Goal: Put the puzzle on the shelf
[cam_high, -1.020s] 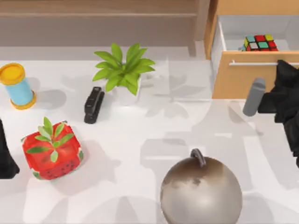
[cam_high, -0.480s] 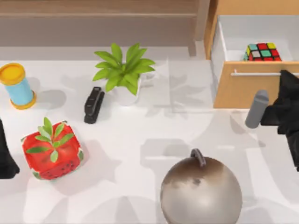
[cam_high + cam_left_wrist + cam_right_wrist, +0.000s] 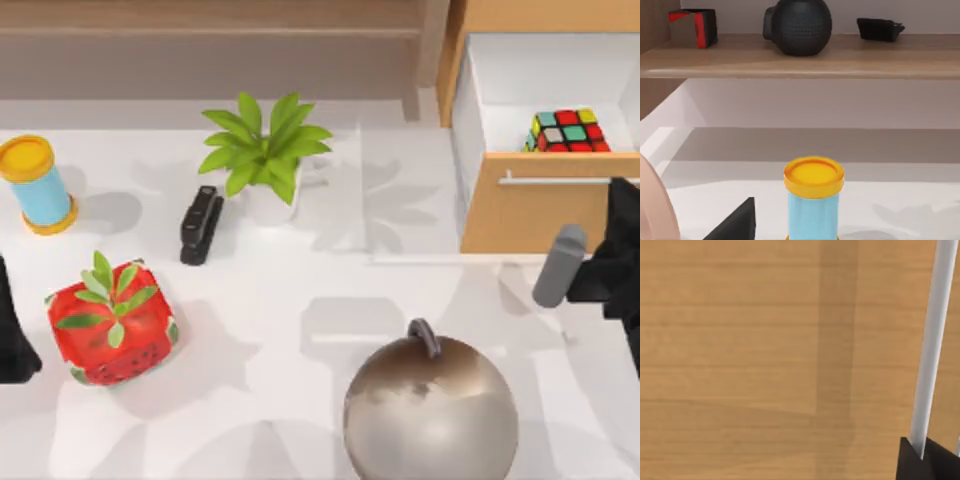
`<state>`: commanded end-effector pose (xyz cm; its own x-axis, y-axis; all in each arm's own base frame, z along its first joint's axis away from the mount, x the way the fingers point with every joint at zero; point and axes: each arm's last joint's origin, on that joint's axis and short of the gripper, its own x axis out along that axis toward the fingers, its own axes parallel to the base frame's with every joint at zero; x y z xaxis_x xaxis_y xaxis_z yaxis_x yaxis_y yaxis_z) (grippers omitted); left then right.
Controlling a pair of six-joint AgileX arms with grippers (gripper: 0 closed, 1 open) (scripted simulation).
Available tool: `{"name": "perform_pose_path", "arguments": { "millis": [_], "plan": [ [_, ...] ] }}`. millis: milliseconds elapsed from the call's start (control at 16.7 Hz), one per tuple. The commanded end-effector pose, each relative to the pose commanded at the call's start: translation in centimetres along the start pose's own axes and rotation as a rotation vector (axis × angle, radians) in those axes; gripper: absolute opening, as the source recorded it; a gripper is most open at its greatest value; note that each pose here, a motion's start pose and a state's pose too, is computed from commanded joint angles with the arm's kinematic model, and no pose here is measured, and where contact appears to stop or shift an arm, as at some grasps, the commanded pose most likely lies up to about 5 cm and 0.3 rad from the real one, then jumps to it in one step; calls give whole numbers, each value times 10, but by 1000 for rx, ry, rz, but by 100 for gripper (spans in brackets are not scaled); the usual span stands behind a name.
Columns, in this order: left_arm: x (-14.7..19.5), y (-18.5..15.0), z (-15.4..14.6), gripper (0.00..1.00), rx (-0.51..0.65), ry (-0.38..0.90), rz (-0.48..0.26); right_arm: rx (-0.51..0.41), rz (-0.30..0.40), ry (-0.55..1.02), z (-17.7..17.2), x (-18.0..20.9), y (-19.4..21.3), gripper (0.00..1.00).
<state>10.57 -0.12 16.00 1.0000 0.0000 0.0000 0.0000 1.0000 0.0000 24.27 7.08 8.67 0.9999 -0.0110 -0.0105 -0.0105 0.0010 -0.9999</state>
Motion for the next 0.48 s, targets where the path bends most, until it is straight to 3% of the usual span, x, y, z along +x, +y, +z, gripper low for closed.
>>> {"name": "perform_pose_path", "arguments": {
  "millis": [480],
  "plan": [
    [0,0,0,100,0,0,0,0,0,0,0,0,0,60]
  ]
}}
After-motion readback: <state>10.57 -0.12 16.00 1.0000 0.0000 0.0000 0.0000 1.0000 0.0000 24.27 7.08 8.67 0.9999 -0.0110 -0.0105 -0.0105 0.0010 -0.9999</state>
